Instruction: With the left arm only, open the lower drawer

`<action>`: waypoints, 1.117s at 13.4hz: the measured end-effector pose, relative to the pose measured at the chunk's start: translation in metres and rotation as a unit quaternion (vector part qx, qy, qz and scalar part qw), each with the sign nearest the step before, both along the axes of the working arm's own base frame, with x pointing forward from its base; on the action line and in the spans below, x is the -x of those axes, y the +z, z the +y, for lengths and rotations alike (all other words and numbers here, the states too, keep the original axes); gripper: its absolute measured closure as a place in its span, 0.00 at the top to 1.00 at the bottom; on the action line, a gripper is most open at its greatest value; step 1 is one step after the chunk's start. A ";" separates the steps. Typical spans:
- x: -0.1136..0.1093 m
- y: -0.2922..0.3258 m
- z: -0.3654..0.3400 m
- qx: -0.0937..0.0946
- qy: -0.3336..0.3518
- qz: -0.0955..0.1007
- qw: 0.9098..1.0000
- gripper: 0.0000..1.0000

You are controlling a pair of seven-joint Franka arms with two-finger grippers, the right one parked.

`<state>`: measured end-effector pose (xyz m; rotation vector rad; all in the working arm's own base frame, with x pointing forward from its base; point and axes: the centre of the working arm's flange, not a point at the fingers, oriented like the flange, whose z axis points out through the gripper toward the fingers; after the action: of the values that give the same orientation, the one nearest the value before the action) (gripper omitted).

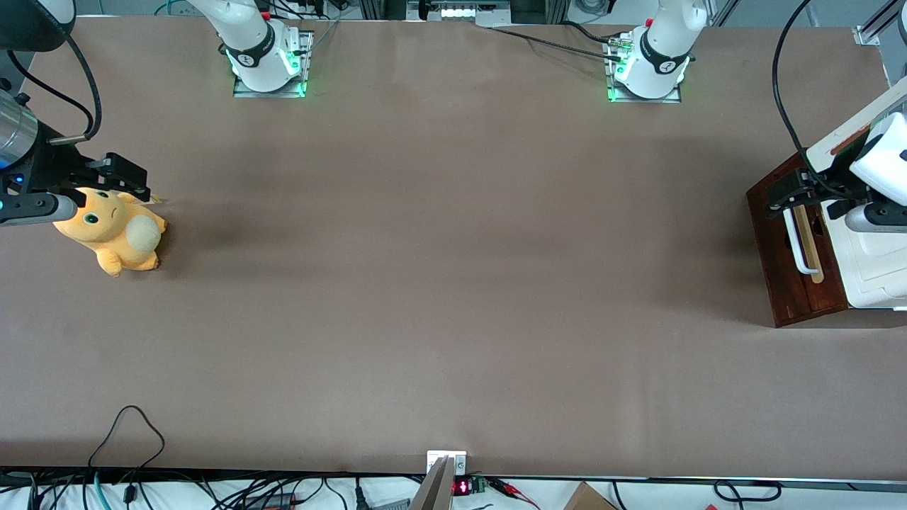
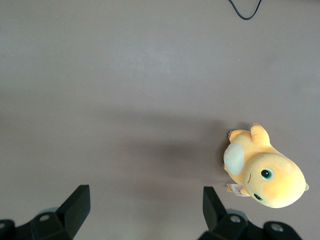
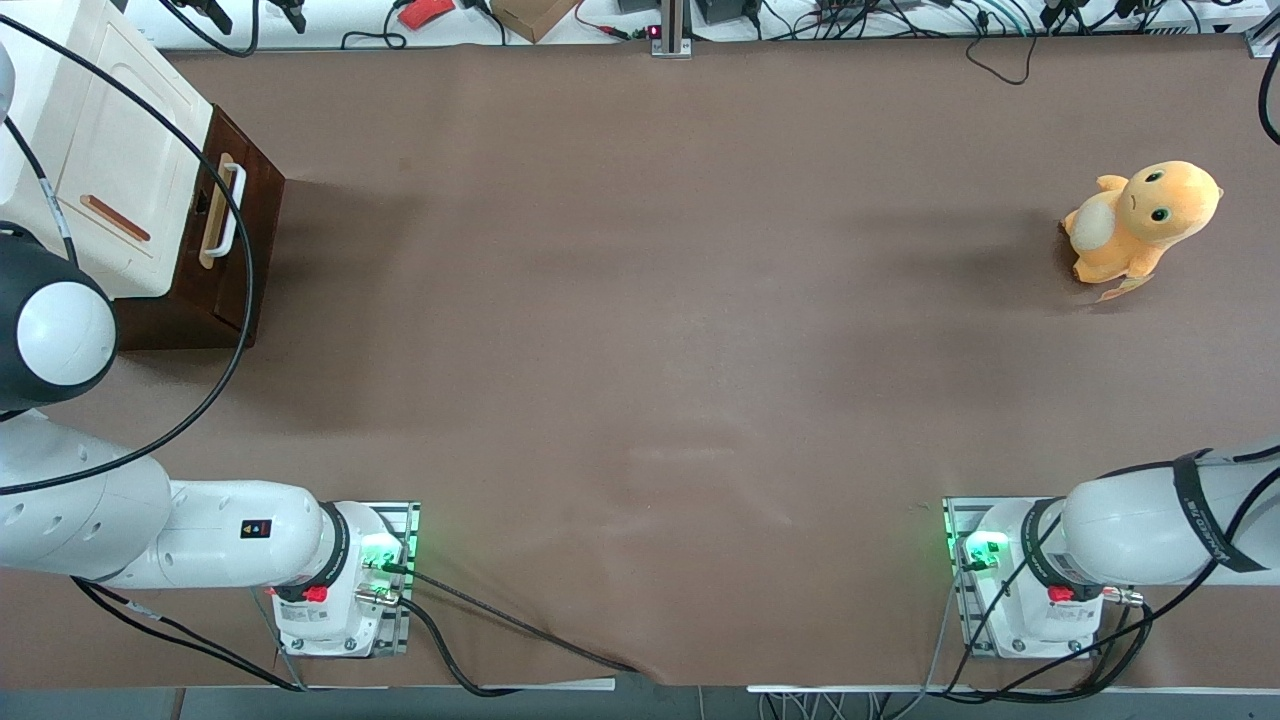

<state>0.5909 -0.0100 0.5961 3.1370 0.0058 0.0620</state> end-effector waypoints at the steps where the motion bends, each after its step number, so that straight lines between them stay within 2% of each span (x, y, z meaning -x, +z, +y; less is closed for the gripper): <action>1: 0.000 0.000 0.000 0.000 0.000 0.000 1.000 1.00; 12: 0.000 0.000 0.001 0.000 0.000 0.000 1.000 1.00; 15: 0.000 0.001 -0.001 -0.016 -0.005 -0.001 1.000 1.00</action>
<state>0.5909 -0.0112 0.5969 3.1694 -0.0110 0.0665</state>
